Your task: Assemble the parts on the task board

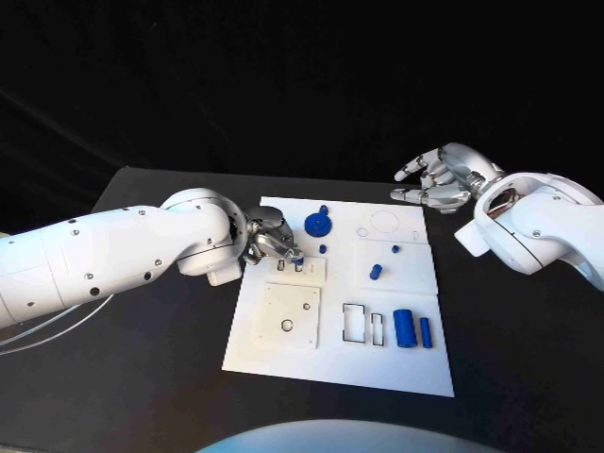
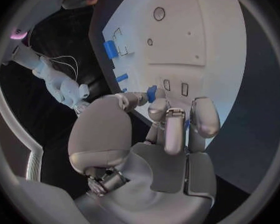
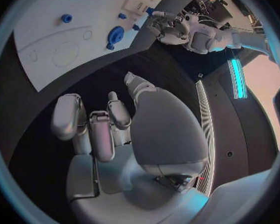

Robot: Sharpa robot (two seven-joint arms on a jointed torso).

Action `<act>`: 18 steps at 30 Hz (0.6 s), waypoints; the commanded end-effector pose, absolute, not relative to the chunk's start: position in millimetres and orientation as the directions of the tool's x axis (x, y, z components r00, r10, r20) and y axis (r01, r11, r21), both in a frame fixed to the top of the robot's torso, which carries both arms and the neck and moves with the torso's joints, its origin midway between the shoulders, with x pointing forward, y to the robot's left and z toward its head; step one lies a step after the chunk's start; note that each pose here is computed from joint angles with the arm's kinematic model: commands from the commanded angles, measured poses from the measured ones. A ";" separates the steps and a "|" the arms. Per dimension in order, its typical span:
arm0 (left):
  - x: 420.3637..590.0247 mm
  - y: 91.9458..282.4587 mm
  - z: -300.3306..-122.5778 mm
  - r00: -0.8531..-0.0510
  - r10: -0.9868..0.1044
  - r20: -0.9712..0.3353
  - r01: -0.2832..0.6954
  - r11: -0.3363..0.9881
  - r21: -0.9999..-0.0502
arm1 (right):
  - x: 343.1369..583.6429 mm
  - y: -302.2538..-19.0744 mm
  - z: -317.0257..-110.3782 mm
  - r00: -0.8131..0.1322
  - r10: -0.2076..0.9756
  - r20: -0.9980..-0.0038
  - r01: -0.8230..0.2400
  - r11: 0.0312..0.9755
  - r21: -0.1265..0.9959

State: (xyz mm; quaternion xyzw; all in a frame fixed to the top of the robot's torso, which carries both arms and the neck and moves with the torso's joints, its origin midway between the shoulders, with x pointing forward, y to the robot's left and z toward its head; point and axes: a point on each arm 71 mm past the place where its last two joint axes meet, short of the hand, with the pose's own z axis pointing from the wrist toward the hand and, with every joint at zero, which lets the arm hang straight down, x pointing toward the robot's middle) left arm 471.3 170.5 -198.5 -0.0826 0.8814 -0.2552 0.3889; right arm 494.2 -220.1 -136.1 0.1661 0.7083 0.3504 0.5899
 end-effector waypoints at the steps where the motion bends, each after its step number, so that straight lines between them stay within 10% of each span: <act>1: 471.4 168.4 -194.7 -0.583 -0.364 -0.726 0.109 0.850 -0.515 | 494.4 -220.9 -136.6 -0.247 0.642 -0.726 -0.181 0.706 0.685; 18: 465.9 163.6 -203.4 -0.572 -0.299 -0.763 0.151 0.877 -0.457 | 495.3 -222.8 -136.8 -0.236 0.647 -0.725 -0.181 0.704 0.687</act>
